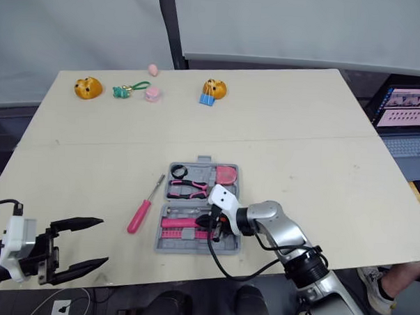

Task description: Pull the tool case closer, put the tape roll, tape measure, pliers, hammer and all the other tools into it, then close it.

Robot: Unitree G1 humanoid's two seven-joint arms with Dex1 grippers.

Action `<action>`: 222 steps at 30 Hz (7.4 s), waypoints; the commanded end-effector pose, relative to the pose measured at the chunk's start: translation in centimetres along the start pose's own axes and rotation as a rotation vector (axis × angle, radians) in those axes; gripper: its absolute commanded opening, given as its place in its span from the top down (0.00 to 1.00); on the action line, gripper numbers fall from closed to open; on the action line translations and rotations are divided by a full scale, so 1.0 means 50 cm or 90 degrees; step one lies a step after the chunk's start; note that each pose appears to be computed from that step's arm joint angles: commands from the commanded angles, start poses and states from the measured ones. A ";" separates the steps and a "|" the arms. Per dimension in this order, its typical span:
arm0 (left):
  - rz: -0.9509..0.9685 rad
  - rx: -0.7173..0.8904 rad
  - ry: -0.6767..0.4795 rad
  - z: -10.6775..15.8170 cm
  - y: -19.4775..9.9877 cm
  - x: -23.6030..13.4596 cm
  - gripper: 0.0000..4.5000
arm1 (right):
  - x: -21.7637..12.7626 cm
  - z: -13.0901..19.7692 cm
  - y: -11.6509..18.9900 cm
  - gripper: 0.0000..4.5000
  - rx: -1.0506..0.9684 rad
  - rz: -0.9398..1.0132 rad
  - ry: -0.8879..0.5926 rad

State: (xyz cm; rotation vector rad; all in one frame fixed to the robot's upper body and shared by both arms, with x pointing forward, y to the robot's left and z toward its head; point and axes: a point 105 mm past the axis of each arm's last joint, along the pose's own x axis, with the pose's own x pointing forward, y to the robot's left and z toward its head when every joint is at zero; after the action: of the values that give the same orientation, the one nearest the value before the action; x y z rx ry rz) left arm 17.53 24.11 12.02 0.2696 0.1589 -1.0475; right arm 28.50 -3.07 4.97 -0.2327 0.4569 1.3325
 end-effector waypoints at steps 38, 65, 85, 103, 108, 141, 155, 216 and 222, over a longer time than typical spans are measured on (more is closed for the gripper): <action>0.015 0.013 -0.049 0.022 0.026 0.012 0.00 | -0.074 0.034 0.011 0.99 -0.089 -0.062 0.003; 0.074 -0.090 0.013 -0.051 -0.006 -0.096 0.00 | -0.389 -0.115 0.139 0.99 -0.007 -0.250 0.027; 0.280 -0.200 0.056 -0.050 0.003 -0.040 0.00 | -0.413 -0.051 0.116 0.01 0.008 -0.240 -0.038; 0.463 -0.198 0.106 0.014 0.023 0.040 0.00 | -0.445 -0.009 0.093 0.01 -0.053 -0.275 0.007; 0.489 -0.195 0.156 -0.010 0.055 0.056 0.00 | -0.458 0.004 0.106 0.01 -0.078 -0.294 -0.018; 0.426 -0.240 0.226 -0.026 0.130 0.259 0.00 | -0.470 0.011 0.124 0.01 -0.095 -0.363 -0.051; 0.417 -0.263 0.263 -0.061 0.129 0.289 0.00 | -0.474 0.010 0.132 0.01 -0.089 -0.382 -0.046; -0.227 0.199 0.301 0.114 0.048 0.218 0.87 | -0.453 -0.015 0.123 0.00 -0.095 -0.372 -0.051; -0.251 0.226 0.307 0.123 0.039 0.249 0.87 | -0.457 -0.016 0.125 0.00 -0.094 -0.380 -0.051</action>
State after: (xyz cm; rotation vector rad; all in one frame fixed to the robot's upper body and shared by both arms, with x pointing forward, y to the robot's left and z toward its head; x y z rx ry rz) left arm 25.45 13.43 14.46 0.8071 0.4997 -1.3740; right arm 18.69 -22.08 14.37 -0.3792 0.2286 0.7970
